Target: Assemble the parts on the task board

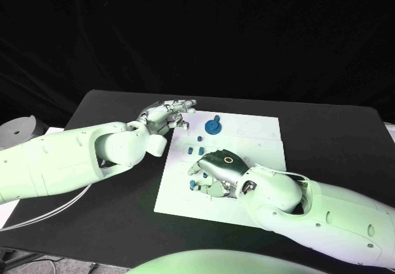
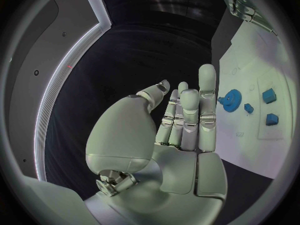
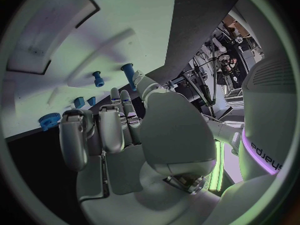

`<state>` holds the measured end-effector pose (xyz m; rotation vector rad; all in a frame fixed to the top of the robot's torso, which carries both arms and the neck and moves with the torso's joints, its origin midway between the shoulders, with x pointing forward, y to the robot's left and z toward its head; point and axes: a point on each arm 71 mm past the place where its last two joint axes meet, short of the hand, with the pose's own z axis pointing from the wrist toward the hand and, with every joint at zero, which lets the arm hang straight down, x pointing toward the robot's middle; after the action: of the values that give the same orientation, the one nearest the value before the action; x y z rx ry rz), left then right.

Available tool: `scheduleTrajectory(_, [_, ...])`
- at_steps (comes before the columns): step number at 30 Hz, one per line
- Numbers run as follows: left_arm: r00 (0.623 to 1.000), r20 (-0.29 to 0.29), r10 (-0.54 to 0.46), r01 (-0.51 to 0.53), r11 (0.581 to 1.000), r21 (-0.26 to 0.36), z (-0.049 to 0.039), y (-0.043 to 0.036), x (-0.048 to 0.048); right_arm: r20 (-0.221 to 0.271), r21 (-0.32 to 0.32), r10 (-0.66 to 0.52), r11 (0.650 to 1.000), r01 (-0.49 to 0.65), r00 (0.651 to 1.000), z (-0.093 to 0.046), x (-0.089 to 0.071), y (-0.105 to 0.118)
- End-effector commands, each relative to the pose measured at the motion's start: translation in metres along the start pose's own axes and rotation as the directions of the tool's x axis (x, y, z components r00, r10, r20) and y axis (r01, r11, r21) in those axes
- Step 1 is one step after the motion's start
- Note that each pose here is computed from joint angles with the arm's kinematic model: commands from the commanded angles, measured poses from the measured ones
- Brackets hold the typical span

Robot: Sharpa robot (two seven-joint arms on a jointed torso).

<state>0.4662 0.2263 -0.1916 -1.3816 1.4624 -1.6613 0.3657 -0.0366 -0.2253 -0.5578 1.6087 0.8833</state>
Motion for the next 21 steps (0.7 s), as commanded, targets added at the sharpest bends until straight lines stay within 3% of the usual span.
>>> scheduleTrajectory(1, [1.0,-0.015,-0.001,0.001,1.0,0.001,0.0003,-0.0002,0.0015,0.128,-0.032,0.055,0.998,-0.052,0.99,-0.006,-0.01,0.001])
scheduleTrajectory(6, [1.0,-0.013,-0.001,0.001,1.0,0.0,0.0,-0.0004,0.0006,0.208,-0.038,0.117,0.993,-0.111,0.971,-0.022,-0.022,-0.007])
scheduleTrajectory(9, [1.0,-0.014,-0.001,0.001,1.0,0.0,0.0,-0.0004,0.0005,0.214,-0.009,0.147,0.989,-0.148,0.966,-0.033,-0.03,-0.017])
scheduleTrajectory(14, [1.0,-0.013,-0.001,0.001,1.0,0.001,-0.0005,-0.0006,0.0,0.174,0.14,0.227,0.957,-0.252,0.958,-0.063,-0.045,-0.05])
scheduleTrajectory(15, [1.0,-0.013,-0.001,0.001,1.0,0.001,-0.0007,-0.0007,-0.0002,0.164,0.197,0.254,0.939,-0.284,0.953,-0.076,-0.049,-0.061])
scheduleTrajectory(21, [1.0,-0.012,0.0,0.0,1.0,0.004,-0.0015,-0.0012,-0.0008,0.161,0.365,0.311,0.863,-0.35,0.937,-0.118,-0.05,-0.088])
